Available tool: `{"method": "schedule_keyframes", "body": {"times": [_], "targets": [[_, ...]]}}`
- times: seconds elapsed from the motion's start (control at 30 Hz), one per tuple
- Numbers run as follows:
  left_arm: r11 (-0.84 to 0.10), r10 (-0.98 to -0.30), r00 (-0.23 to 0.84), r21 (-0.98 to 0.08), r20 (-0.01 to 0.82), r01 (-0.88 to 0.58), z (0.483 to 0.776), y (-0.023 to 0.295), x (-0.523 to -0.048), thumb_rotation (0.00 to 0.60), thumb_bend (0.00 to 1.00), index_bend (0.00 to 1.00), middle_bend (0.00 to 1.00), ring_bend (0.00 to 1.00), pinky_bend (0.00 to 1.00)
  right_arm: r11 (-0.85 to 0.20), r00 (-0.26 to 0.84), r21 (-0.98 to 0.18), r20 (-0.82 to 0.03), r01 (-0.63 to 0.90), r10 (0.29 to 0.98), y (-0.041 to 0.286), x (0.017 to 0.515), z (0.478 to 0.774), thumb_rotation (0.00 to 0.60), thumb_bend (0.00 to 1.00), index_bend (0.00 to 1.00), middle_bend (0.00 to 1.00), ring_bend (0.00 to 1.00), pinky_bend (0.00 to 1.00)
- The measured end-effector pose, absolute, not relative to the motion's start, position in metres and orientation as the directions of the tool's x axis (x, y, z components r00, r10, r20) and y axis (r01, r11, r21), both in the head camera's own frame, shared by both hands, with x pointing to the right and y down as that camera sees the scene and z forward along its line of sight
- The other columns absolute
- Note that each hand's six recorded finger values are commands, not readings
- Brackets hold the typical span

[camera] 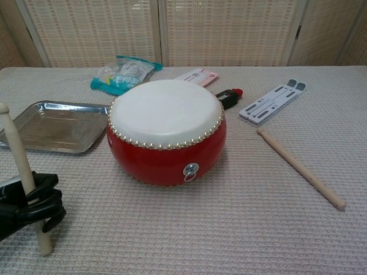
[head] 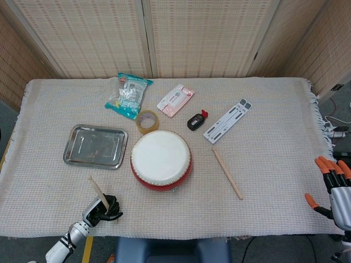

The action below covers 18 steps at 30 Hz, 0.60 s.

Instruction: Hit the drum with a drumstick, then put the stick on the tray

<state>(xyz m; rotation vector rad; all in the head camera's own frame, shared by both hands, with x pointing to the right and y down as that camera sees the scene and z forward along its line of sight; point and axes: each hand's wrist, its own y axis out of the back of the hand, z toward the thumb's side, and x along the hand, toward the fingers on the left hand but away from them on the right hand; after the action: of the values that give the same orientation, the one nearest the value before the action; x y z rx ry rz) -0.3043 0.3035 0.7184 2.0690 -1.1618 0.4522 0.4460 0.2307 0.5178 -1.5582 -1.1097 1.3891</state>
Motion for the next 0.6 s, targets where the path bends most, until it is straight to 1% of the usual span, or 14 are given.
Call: {"method": "schedule_keyframes", "body": {"times": [0.23,0.43,0.6], "targets": [[-0.337,-0.604,0.538,0.423,0.588,-0.841,0.7159,0.3033,-0.3038,0.576,0.23,0.83,0.90,0.85,0.78,-0.332,0.033,-0.936,-0.330,0.114,0.943,0.2296,0.4445,0.5171,0.600,0.25,0.00,0.05,0.00,0.00],[-0.338,-0.617,0.537,0.422,0.575,-0.841,0.7140,0.3027,-0.3026,0.583,0.23,0.89,0.96,0.91,0.86,-0.331,0.035,-0.937,-0.329,0.114,0.944,0.2292,0.4433,0.5168,0.600,0.25,0.00,0.05,0.00,0.00],[-0.342,-0.617,0.541,0.424,0.571,-0.838,0.7135,0.3044,-0.3034,0.585,0.23,0.90,0.98,0.92,0.88,-0.328,0.036,-0.938,-0.326,0.111,0.945,0.2288,0.4425,0.5156,0.600,0.25,0.00,0.05,0.00,0.00]]}}
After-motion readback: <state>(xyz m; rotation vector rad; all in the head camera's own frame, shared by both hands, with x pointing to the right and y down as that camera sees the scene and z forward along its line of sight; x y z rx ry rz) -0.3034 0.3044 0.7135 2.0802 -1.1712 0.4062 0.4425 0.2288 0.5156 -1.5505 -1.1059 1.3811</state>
